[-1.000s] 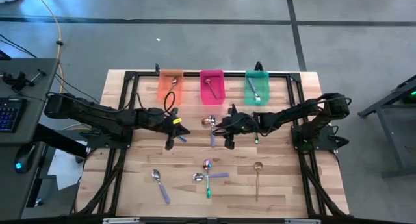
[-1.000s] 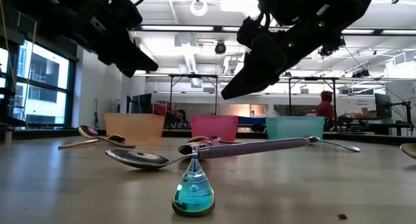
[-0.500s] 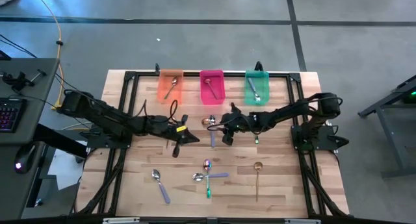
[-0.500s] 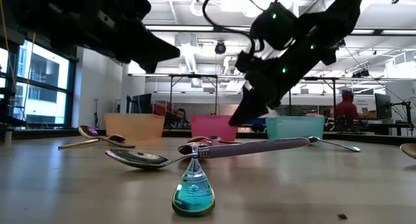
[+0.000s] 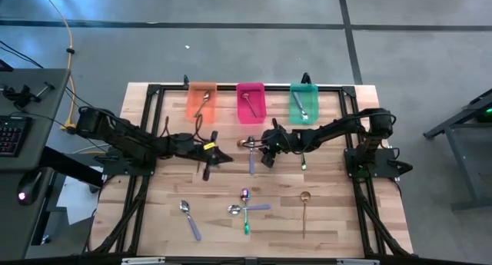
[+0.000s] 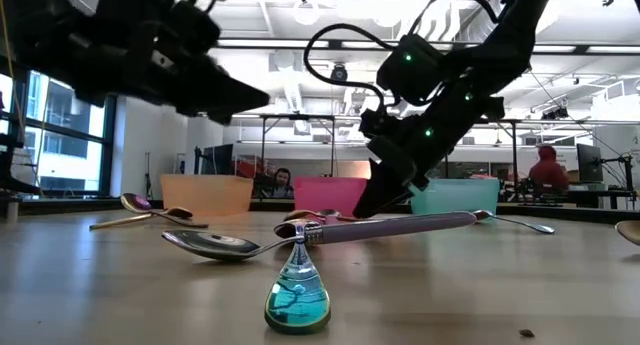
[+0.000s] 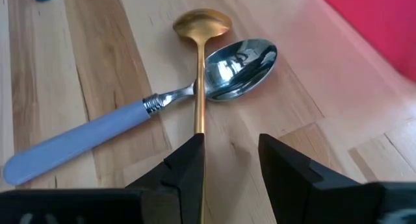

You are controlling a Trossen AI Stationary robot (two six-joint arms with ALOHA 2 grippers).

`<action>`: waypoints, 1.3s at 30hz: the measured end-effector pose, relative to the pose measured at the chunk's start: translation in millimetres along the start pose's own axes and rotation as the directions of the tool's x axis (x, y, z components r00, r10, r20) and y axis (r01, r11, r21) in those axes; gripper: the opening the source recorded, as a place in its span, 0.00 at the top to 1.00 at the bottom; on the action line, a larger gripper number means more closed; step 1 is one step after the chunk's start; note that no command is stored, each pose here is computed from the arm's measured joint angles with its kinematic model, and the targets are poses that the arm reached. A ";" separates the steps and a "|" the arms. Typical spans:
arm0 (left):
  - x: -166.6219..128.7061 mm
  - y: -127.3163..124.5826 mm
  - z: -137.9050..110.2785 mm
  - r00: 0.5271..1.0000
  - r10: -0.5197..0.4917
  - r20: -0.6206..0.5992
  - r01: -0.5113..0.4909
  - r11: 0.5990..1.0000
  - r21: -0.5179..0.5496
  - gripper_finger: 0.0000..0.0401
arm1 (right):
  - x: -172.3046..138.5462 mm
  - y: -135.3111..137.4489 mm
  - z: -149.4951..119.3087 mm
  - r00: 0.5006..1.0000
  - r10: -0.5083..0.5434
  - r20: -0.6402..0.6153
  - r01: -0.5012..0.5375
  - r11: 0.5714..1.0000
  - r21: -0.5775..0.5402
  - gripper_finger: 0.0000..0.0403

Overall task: Sort silverware by color (type)
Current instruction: Put the middle top yellow spoon into the pink bin

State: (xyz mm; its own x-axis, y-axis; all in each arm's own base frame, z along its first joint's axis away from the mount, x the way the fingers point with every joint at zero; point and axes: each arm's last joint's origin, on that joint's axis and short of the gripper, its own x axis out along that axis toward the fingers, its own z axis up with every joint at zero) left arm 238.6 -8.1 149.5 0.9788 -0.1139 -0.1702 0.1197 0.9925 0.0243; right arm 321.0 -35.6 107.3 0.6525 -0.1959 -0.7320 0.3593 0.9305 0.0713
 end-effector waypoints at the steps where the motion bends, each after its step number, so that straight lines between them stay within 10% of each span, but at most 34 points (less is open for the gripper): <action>1: -3.8 0.8 -2.8 1.000 0.006 0.012 -0.006 1.000 -0.008 1.00 | 0.0 -0.3 -0.1 1.000 -0.001 -0.002 0.001 1.000 0.000 0.67; 39: -37.2 35.7 -24.4 0.978 0.201 0.049 -0.199 0.978 -0.058 1.00 | -7.8 15.7 16.6 0.984 -0.023 -0.175 0.019 0.999 -0.027 0.71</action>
State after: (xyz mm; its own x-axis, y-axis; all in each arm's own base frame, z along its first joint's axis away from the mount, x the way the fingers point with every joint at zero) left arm 202.4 32.7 132.7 0.9898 0.0863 -0.1131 -0.0868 0.9962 0.0003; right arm 332.6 -24.6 125.5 0.5168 -0.1603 -0.8409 0.3532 0.9347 0.0389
